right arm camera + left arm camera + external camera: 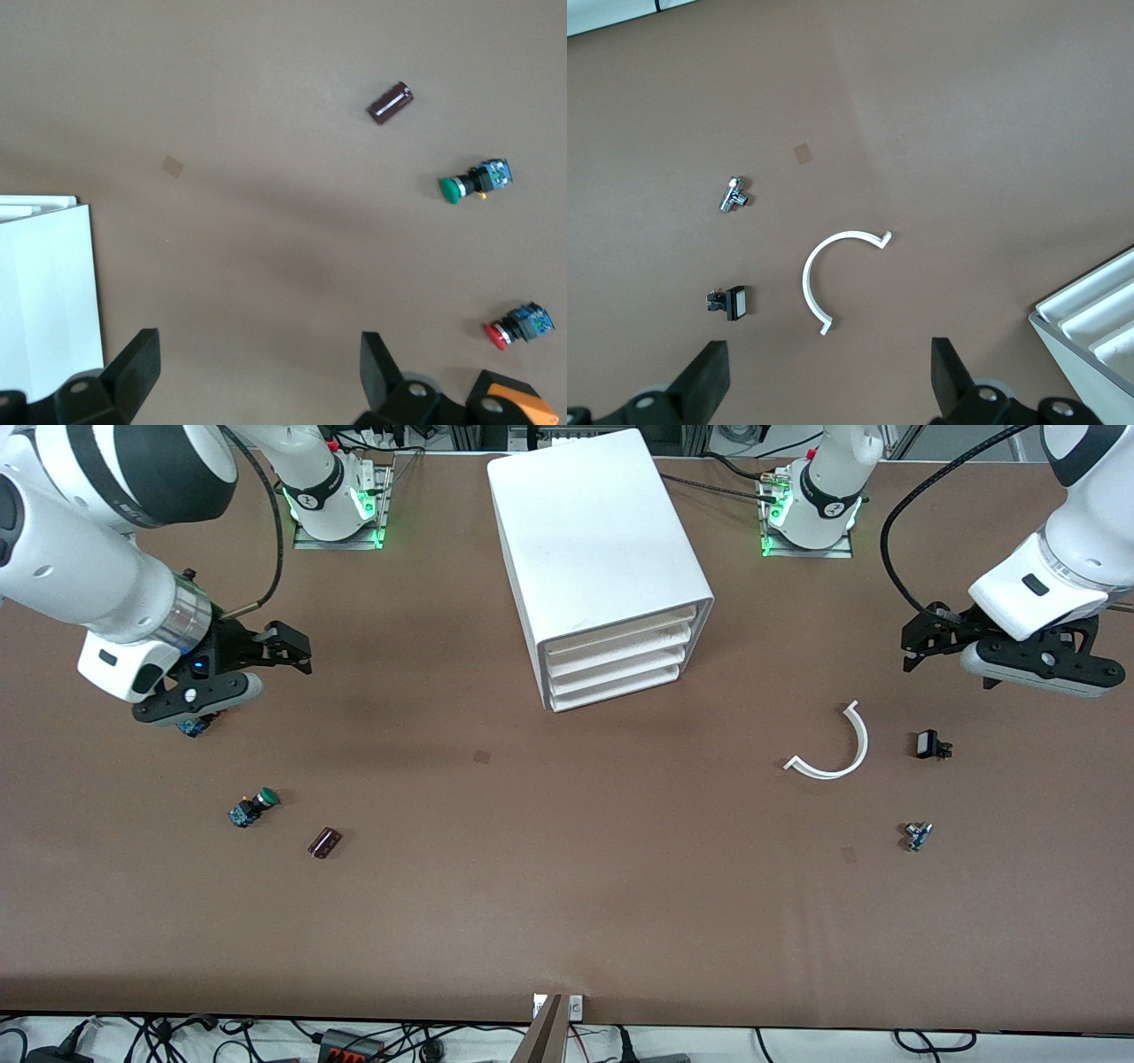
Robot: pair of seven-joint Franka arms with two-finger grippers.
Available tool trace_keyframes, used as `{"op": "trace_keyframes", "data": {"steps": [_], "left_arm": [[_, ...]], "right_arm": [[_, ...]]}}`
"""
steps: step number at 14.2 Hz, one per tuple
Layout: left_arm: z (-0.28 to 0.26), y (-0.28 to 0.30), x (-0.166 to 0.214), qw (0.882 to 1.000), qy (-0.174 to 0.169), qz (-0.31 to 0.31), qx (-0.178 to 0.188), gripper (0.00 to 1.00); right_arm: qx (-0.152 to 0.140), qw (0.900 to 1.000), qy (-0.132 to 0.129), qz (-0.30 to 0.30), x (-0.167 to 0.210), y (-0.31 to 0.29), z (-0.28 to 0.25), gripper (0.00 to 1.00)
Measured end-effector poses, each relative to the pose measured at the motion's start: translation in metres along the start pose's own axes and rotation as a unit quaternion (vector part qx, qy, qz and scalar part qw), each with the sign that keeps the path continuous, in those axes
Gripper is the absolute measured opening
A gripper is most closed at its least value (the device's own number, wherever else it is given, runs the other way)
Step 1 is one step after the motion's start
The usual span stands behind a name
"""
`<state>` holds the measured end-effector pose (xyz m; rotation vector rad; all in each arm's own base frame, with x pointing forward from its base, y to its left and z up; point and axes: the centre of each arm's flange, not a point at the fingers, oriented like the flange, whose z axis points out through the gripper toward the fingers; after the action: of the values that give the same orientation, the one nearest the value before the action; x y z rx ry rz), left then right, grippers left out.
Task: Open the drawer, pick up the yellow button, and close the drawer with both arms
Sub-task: 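Move the right gripper toward the white drawer cabinet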
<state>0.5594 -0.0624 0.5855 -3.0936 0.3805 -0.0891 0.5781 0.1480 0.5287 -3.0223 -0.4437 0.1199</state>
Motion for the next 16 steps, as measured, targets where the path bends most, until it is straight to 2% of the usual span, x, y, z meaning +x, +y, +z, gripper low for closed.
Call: {"op": "trace_keyframes", "data": {"steps": [13,16], "left_arm": [[0.0,0.0,0.0,1.0,0.0,0.0,0.0,1.0],[0.001,0.001,-0.001,1.0,-0.005,0.001,-0.001,1.0]], "right_arm": [[-0.002,0.999,0.025,-0.027,0.025,-0.033,0.013,1.0],[0.029,0.999,0.029,-0.024,0.026,-0.042,0.013,1.0]]}}
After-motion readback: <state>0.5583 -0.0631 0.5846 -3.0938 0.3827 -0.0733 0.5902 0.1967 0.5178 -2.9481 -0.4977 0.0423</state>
